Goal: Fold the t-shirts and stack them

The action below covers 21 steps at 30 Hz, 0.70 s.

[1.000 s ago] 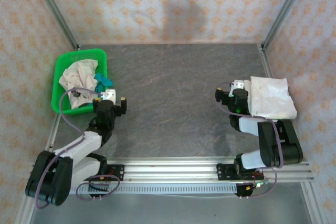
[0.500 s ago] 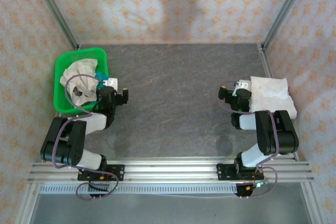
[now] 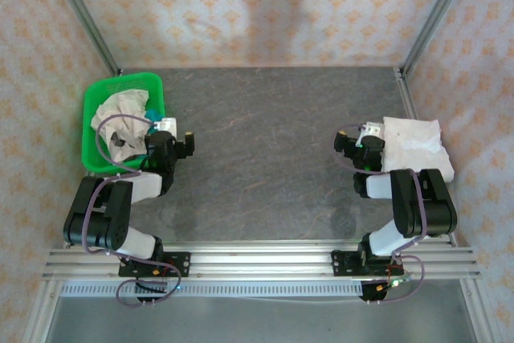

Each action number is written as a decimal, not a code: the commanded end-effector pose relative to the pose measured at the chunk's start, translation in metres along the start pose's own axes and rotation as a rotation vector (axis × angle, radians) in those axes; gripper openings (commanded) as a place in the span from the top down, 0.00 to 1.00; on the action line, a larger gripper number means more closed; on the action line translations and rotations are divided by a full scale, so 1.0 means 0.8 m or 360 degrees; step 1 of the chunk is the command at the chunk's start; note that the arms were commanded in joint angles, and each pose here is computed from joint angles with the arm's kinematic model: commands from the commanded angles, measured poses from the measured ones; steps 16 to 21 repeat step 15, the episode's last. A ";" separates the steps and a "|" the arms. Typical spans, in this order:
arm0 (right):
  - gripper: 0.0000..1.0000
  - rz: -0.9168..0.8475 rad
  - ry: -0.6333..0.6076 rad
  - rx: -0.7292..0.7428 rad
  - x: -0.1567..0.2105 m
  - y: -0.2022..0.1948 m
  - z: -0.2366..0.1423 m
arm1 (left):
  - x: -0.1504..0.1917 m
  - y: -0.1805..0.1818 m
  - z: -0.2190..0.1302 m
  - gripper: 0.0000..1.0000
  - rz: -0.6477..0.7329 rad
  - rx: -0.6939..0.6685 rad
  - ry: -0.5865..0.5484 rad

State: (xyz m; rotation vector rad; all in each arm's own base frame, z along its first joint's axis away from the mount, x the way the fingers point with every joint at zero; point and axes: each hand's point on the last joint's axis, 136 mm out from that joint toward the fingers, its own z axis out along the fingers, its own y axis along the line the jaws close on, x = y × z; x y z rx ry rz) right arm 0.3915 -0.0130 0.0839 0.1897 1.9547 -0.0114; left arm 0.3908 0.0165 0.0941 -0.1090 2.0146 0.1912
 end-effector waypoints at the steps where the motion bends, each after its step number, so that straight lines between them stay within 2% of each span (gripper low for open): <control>1: 0.00 0.0037 -0.0045 -0.0014 -0.009 0.000 0.002 | -0.008 0.003 0.004 0.00 -0.0038 -0.0012 -0.0034; 21: 0.01 0.0038 -0.0054 -0.0029 -0.010 0.001 0.000 | -0.007 0.002 0.004 0.00 -0.0037 -0.0011 -0.0031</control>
